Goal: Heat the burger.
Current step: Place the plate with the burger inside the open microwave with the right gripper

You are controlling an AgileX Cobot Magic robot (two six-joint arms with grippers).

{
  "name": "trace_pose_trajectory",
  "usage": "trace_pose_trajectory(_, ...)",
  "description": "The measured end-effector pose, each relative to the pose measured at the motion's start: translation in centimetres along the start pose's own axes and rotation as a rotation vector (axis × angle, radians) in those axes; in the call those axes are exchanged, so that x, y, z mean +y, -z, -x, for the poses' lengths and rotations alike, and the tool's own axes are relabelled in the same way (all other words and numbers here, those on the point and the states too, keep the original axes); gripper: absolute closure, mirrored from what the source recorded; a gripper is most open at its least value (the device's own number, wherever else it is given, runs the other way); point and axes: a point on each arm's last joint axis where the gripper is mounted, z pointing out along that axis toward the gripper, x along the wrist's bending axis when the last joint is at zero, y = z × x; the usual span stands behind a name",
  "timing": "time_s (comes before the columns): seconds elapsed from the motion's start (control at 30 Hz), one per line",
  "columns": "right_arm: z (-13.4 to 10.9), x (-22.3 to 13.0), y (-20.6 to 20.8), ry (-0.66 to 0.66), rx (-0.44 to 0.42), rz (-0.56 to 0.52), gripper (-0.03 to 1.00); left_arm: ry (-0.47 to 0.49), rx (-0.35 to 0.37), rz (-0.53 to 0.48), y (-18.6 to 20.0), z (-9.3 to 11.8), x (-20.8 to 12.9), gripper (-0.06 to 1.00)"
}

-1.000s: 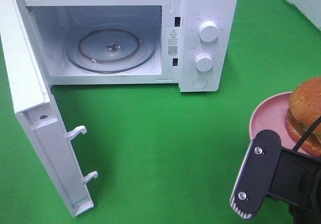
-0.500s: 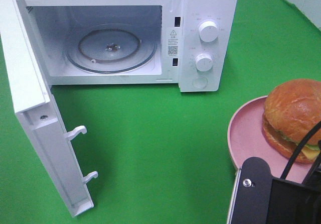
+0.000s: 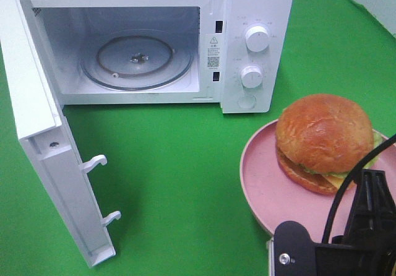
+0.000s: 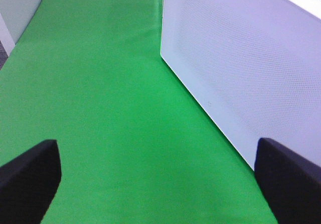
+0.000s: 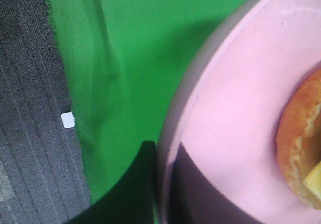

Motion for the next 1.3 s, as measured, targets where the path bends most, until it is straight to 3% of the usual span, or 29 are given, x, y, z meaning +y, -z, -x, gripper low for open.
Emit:
trace_pose_trajectory(0.57,0.0,1.5,-0.1,0.327,0.007,0.167,0.94,0.000,0.000,0.000,0.0,0.0,0.0,-0.02)
trace_pose_trajectory(1.3,5.3,0.2,-3.4,0.399,0.000,0.211,0.94,0.000,0.000,0.000,0.0,0.0,0.0,-0.02)
